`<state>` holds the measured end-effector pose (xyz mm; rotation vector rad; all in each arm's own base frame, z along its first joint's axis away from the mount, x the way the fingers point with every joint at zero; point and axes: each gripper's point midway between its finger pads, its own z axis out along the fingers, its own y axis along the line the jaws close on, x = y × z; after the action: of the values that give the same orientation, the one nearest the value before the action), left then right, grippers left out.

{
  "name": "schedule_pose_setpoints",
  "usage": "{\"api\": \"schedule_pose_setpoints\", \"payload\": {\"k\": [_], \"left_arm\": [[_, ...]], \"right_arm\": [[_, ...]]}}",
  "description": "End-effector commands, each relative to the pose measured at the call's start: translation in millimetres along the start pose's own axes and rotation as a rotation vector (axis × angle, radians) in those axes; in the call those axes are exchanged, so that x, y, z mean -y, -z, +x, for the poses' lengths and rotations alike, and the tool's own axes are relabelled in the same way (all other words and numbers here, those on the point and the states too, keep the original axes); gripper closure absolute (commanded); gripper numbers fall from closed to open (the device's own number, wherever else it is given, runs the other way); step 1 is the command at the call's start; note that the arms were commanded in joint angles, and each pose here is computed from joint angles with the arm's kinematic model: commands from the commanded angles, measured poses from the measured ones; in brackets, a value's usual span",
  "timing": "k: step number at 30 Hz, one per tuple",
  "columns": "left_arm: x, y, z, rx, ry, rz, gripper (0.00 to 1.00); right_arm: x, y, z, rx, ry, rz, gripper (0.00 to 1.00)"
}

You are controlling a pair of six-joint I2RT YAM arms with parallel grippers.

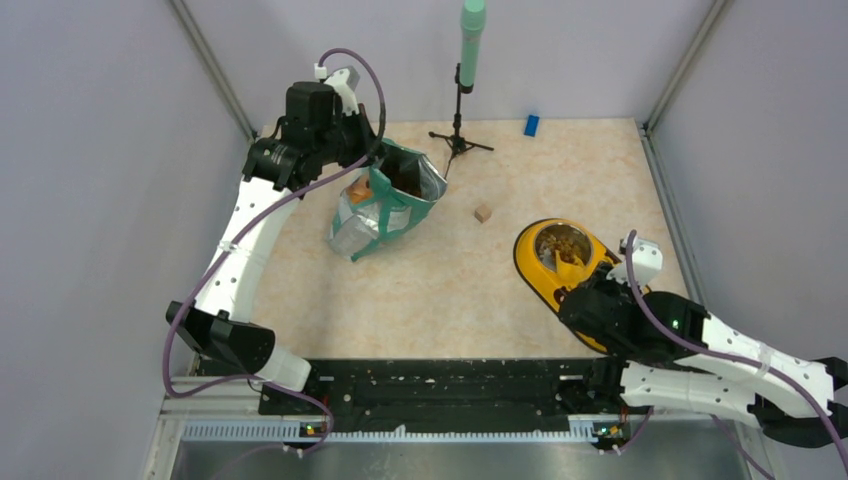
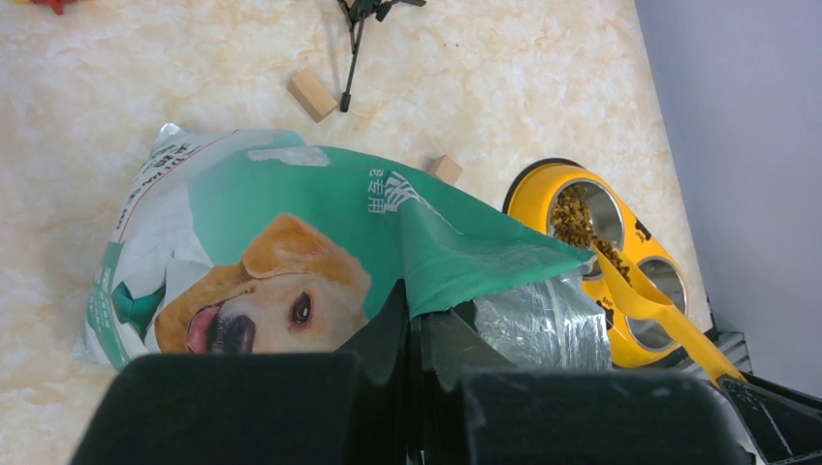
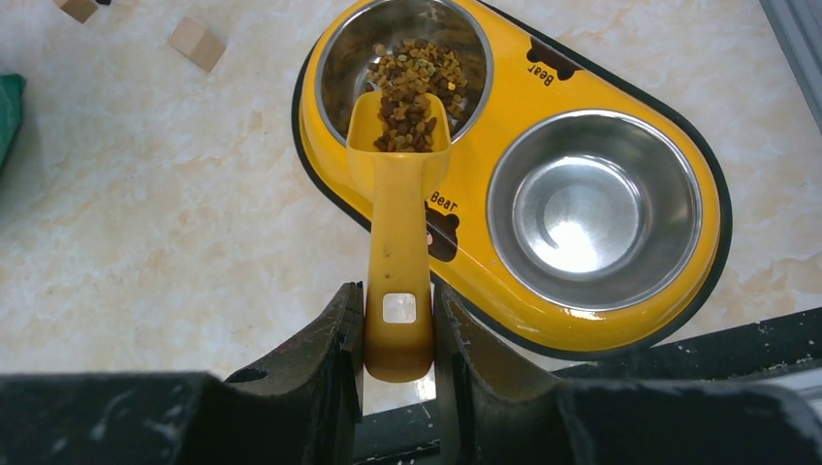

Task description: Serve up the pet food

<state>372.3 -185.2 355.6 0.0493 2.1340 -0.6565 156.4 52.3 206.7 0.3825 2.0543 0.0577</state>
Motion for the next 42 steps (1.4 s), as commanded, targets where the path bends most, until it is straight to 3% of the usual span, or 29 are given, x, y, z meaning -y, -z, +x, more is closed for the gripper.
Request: {"api": "schedule_pose_setpoints", "payload": {"k": [1, 17, 42], "left_arm": [[17, 24, -29, 0.126, -0.019, 0.063, 1.0], [17, 29, -27, 0.127, -0.025, 0.067, 1.0], [11, 34, -23, 0.137, -0.044, 0.043, 1.0]], "right_arm": [[-6, 8, -7, -0.022, -0.005, -0.009, 1.0], [-18, -4, -15, -0.137, 0.077, 0.038, 1.0], [-49, -22, -43, -0.347, 0.352, -0.022, 1.0]]}}
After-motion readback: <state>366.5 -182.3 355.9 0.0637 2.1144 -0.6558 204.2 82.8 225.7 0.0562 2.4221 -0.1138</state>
